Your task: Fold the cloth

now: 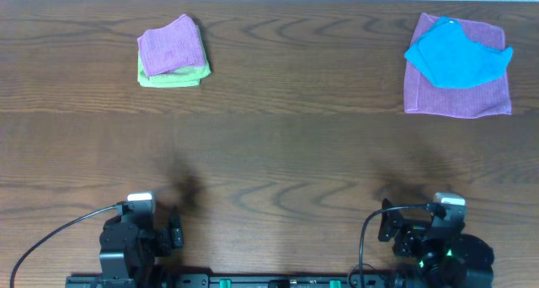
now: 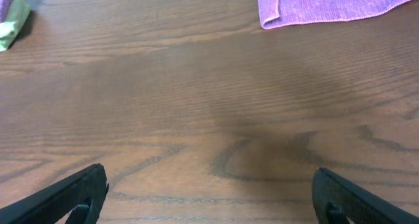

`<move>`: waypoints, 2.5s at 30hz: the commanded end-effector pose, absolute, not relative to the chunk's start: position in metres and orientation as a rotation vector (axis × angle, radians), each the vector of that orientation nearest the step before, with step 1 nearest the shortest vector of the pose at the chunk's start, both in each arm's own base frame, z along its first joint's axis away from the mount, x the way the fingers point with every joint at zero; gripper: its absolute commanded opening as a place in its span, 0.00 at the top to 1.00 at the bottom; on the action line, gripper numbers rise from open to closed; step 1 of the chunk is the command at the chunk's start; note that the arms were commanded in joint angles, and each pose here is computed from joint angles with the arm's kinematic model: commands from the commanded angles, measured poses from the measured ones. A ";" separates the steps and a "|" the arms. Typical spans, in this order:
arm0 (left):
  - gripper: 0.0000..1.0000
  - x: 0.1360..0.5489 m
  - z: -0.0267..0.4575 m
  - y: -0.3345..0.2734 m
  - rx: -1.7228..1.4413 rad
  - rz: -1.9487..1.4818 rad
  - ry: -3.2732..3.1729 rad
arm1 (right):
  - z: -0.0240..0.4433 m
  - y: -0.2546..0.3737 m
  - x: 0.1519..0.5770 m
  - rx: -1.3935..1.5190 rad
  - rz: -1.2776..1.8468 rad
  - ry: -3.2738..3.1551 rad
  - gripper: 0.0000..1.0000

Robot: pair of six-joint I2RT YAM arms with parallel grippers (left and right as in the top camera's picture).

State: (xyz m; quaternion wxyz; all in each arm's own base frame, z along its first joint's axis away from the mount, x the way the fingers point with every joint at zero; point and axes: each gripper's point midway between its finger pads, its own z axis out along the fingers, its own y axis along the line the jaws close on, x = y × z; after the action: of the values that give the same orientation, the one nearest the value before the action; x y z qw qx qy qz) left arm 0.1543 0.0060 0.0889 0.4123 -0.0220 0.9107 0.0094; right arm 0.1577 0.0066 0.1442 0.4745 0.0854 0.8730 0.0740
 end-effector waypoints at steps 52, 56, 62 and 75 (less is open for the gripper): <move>0.05 0.152 0.072 0.006 -0.051 0.024 2.332 | 0.159 0.008 0.176 0.790 0.560 1.957 0.01; 0.05 0.152 0.072 0.006 -0.051 0.024 2.332 | 0.180 0.010 0.210 0.719 0.594 1.921 0.01; 0.05 0.152 0.072 0.006 -0.051 0.024 2.332 | 0.190 -0.002 0.280 0.729 0.620 1.973 0.01; 0.05 0.152 0.072 0.006 -0.051 0.024 2.332 | 0.189 -0.130 0.435 1.038 0.477 2.076 0.01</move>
State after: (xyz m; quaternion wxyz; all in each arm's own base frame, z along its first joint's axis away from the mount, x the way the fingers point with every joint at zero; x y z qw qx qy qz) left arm 0.1562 0.0061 0.0891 0.4167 -0.0224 0.9087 0.0093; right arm 0.4169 -0.1152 0.1937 0.3901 0.3996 0.8078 0.1888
